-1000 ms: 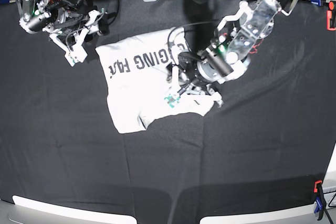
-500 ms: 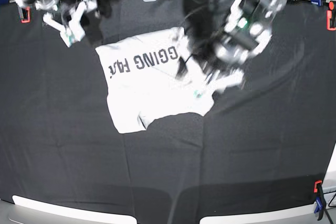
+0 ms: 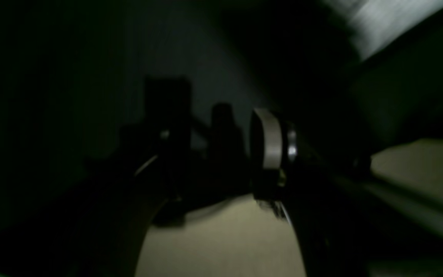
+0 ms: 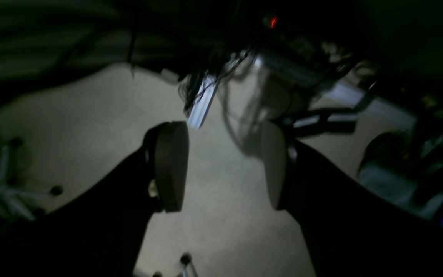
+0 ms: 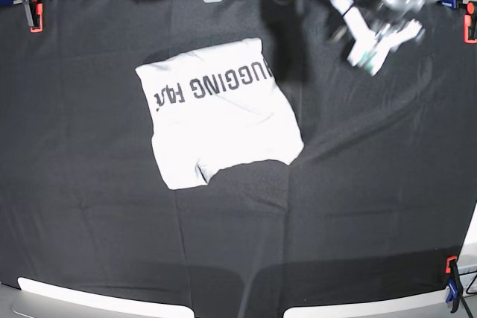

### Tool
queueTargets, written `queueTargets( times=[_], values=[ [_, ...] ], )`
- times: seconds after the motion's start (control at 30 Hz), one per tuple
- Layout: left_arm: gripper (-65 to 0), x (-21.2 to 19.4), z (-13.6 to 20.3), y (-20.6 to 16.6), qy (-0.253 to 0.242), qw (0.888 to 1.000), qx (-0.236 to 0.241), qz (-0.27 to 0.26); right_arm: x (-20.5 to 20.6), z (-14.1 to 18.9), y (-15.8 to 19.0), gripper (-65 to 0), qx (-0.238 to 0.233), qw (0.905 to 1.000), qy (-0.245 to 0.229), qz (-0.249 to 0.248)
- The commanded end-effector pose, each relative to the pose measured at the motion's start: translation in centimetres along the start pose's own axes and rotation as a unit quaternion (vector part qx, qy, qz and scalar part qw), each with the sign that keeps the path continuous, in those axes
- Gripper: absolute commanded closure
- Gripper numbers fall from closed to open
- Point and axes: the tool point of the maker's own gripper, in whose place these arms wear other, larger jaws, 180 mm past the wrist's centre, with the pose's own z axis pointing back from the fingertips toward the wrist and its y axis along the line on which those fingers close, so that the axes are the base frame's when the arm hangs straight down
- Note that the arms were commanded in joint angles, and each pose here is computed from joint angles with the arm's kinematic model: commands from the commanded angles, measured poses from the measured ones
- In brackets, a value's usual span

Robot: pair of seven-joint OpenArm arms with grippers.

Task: Layout the t-shirt on the table in an organized manner, then fold the t-shirt properly

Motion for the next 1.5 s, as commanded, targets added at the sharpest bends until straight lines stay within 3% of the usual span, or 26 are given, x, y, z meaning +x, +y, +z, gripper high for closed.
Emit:
queueTargets(
  times=[0.0, 0.17, 0.3, 0.5, 0.7, 0.8, 0.93, 1.1, 1.2, 1.33, 1.47],
  values=[
    [-23.7, -0.5, 0.6, -0.2, -0.001, 1.0, -0.003, 0.001, -0.1, 0.5, 0.5, -30.3, 0.005, 1.0, -0.002, 0.005],
    [-23.7, -5.0, 2.1, -0.1, 0.051, 0.999, 0.017, -0.004, -2.1, 0.8, 1.7, -30.3, 0.02, 0.9994, 0.026, -0.006],
    [-23.7, -6.2, 2.9, 0.2, 0.054, 0.997, 0.039, -0.028, -2.4, 0.9, 1.9, -30.3, 0.023, 0.9993, 0.027, -0.009],
    [-23.7, -8.9, 3.6, -0.7, 0.1, 0.995, 0.025, -0.017, -2.9, 1.0, 2.2, -30.3, 0.027, 0.9989, 0.035, -0.012],
    [-23.7, -18.3, 3.4, -2.3, 0.193, 0.981, -0.017, -0.019, -6.0, -0.3, 3.5, -30.3, 0.059, 0.9952, 0.074, -0.024],
    [-23.7, -23.2, 1.5, -3.7, 0.206, 0.976, -0.069, -0.017, -8.4, -2.7, 4.2, -30.3, 0.079, 0.9915, 0.098, -0.031],
    [-23.7, -27.6, -2.1, -5.6, 0.169, 0.978, -0.12, 0.026, -10.6, -7.6, 4.7, -30.3, 0.122, 0.9868, 0.102, -0.034],
    [-23.7, -29.9, -6.6, -5.2, 0.08, 0.987, -0.088, 0.105, -11.0, -14.9, 3.3, -30.3, 0.141, 0.9861, 0.074, -0.046],
    [-23.7, -33.0, -8.2, -5.6, 0.132, 0.979, -0.075, 0.138, -9.6, -18.6, 1.9, -30.3, 0.141, 0.9863, 0.034, -0.079],
    [-23.7, -35.3, -9.5, -5.9, 0.186, 0.968, -0.057, 0.157, -7.9, -22.0, -0.6, -30.3, 0.102, 0.9891, -0.018, -0.105],
    [-23.7, -34.8, -10.8, -5.1, 0.193, 0.969, -0.032, 0.148, -7.5, -24.1, -4.5, -30.3, 0.01, 0.9926, -0.036, -0.115]
  ],
)
